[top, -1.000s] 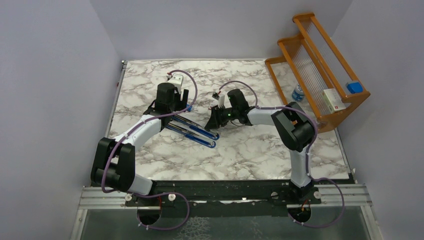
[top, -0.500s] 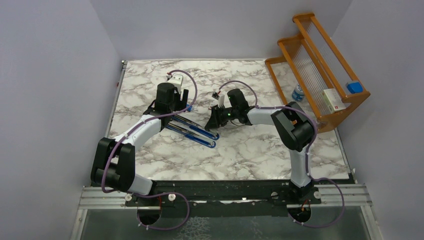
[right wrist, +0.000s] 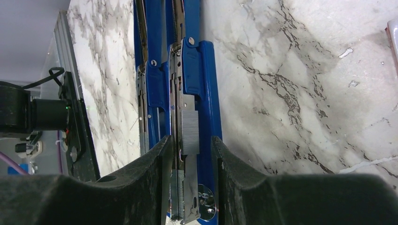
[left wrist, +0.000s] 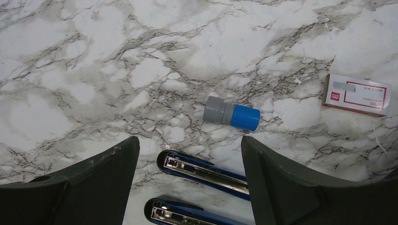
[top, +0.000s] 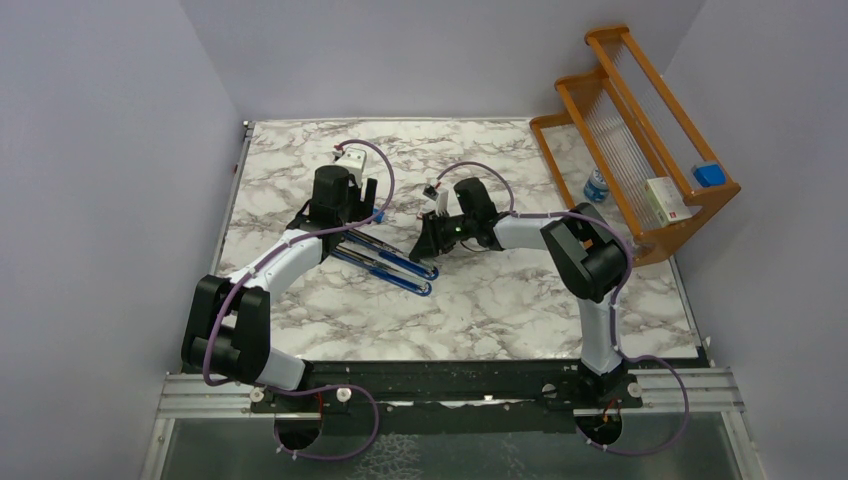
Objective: Load the staples into the stapler
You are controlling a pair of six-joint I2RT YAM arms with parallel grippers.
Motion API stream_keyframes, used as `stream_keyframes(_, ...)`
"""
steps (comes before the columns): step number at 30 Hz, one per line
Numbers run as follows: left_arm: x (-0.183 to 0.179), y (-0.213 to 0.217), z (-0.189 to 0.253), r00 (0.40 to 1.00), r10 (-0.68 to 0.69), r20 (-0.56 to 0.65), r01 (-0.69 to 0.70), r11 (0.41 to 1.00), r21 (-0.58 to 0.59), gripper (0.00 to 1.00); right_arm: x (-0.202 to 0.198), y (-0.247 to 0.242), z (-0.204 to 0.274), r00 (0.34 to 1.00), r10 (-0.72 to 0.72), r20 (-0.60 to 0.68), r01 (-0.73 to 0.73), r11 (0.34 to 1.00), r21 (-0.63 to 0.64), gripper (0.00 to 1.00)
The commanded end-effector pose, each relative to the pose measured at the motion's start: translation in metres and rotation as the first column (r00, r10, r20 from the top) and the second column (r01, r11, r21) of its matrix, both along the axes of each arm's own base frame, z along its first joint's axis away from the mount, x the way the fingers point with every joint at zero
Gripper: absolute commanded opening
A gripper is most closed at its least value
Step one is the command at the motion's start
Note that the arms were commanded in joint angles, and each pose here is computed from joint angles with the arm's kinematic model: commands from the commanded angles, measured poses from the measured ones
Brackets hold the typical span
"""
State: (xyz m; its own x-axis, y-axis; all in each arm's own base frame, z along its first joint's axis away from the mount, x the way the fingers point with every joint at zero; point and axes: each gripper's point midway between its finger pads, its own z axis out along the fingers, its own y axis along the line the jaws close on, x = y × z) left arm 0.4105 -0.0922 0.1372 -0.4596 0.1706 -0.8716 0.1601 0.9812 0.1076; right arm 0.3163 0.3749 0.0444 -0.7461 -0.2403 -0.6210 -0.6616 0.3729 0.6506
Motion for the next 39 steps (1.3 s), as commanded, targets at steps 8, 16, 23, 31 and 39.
stream_keyframes(8, -0.001, -0.001, 0.006, 1.0, -0.012, 0.026, 0.012, 1.0, -0.019, 0.82, 0.002, 0.002, 0.001, 1.0, 0.018, -0.006, -0.018, 1.0, 0.014, 0.31)
stream_keyframes(16, -0.001, -0.001, 0.006, 1.0, -0.012, 0.025, 0.012, 1.0, -0.019, 0.82, 0.005, 0.001, 0.008, 1.0, 0.004, 0.021, -0.004, 1.0, 0.013, 0.24)
stream_keyframes(23, 0.0, -0.001, 0.006, 1.0, -0.01, 0.025, 0.011, 1.0, -0.02, 0.82, 0.008, 0.001, 0.022, 0.998, -0.008, 0.066, 0.006, 1.0, 0.029, 0.21)
stream_keyframes(31, 0.0, -0.001, 0.007, 1.0, -0.011, 0.026, 0.012, 1.0, -0.02, 0.82, 0.011, 0.0, 0.034, 0.993, -0.018, 0.114, 0.014, 0.999, 0.041, 0.2)
stream_keyframes(39, 0.0, 0.0, 0.005, 1.0, -0.008, 0.023, 0.009, 1.0, -0.021, 0.82, 0.018, -0.006, 0.044, 0.973, -0.066, 0.221, 0.068, 0.998, -0.003, 0.16)
